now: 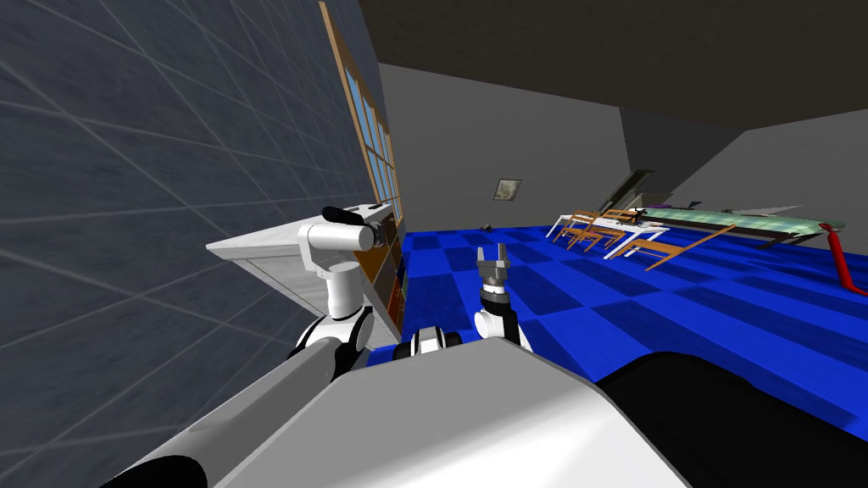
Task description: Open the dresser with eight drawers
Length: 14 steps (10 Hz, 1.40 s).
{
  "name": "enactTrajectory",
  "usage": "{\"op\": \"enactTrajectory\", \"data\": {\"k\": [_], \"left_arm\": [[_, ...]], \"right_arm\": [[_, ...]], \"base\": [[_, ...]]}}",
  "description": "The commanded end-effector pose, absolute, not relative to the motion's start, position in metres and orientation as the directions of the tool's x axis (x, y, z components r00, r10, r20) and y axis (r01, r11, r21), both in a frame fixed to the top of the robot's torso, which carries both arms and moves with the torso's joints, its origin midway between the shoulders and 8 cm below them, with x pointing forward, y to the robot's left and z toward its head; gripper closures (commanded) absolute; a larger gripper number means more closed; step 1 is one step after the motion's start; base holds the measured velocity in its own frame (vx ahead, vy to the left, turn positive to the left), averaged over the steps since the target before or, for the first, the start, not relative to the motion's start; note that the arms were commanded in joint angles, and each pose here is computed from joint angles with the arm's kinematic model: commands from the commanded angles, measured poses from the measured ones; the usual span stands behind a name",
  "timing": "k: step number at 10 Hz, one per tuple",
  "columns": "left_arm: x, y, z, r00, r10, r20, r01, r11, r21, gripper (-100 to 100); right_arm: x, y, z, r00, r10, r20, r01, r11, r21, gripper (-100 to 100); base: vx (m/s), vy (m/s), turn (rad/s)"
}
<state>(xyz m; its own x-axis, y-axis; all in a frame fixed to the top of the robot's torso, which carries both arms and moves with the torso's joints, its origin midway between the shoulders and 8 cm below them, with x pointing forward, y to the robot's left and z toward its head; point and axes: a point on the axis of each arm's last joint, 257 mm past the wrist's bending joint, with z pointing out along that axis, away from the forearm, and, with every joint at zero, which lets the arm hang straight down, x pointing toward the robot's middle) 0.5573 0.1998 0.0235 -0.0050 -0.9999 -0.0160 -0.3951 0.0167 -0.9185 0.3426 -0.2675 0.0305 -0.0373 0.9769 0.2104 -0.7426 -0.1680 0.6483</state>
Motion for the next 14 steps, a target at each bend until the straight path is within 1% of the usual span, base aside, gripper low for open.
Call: {"op": "enactTrajectory", "data": {"k": [1,8,13,14], "left_arm": [[0.554,0.2,0.021,0.0,-1.0,-0.021,-0.435,0.019,-0.9,-100],[0.539,0.202,0.013,0.012,-0.999,-0.037,-0.546,0.024,-0.838,-100],[0.523,0.204,-0.002,0.021,-0.999,-0.047,-0.634,0.023,-0.773,-100],[0.525,0.203,0.0,0.018,-0.999,-0.046,-0.622,0.025,-0.782,-100]], "right_arm": [[0.343,-0.267,0.031,-0.037,0.977,0.21,-0.743,-0.168,0.648,0],[0.343,-0.267,0.031,-0.037,0.977,0.211,-0.743,-0.168,0.648,0],[0.343,-0.267,0.031,-0.037,0.977,0.211,-0.743,-0.168,0.648,0],[0.343,-0.267,0.031,-0.037,0.977,0.211,-0.743,-0.168,0.648,0]], "base": [[0.024,0.031,-0.005],[0.015,0.02,-0.006],[-0.001,0.002,-0.005],[0.0,0.0,0.0]]}}
